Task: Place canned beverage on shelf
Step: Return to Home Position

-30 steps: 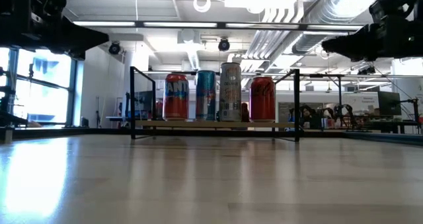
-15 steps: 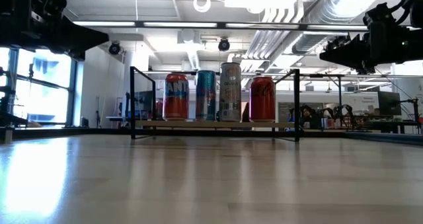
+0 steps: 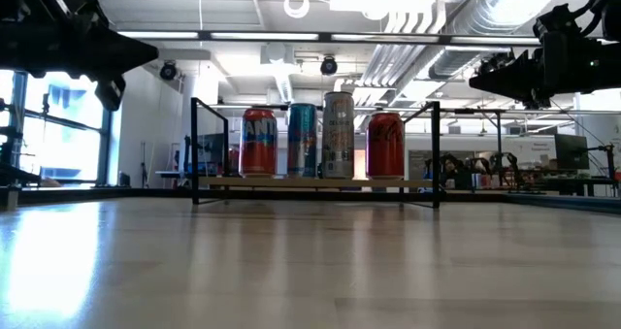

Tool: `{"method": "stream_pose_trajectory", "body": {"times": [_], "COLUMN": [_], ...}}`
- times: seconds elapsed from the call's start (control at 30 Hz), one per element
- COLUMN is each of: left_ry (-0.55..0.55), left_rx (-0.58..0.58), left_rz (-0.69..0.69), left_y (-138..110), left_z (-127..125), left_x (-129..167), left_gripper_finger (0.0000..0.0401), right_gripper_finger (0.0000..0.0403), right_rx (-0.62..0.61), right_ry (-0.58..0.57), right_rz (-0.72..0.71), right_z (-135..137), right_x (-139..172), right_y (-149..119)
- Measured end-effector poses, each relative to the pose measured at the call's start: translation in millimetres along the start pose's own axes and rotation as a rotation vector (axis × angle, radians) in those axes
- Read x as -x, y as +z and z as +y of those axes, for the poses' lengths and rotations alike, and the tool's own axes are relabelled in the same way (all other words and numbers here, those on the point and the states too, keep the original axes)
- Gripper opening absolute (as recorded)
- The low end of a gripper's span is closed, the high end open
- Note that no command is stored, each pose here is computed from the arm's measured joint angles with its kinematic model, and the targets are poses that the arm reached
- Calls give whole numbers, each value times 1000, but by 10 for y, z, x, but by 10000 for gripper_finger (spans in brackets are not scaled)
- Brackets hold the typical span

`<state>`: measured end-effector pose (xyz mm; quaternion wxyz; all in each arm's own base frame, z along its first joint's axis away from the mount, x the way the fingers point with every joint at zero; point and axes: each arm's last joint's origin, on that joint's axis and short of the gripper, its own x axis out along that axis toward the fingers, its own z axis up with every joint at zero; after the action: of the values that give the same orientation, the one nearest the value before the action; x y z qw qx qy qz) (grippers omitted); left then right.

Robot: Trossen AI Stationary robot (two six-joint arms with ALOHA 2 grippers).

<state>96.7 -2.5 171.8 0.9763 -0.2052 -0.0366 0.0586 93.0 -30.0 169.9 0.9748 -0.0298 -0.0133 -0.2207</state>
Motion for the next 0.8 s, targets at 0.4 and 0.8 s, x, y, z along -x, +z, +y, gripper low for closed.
{"method": "stream_pose_trajectory", "body": {"times": [0.4,0.8], "left_ry": [0,1], "left_rx": [-24,-25], "left_rz": [0,1], "left_y": [0,-1], "left_z": [0,0], "left_x": [0,0], "left_gripper_finger": [3,3], "right_gripper_finger": [0,0], "right_rx": [0,0], "right_ry": [0,0], "right_rz": [0,0], "right_z": [0,0], "right_x": [0,0], "right_y": [-1,-1]}}
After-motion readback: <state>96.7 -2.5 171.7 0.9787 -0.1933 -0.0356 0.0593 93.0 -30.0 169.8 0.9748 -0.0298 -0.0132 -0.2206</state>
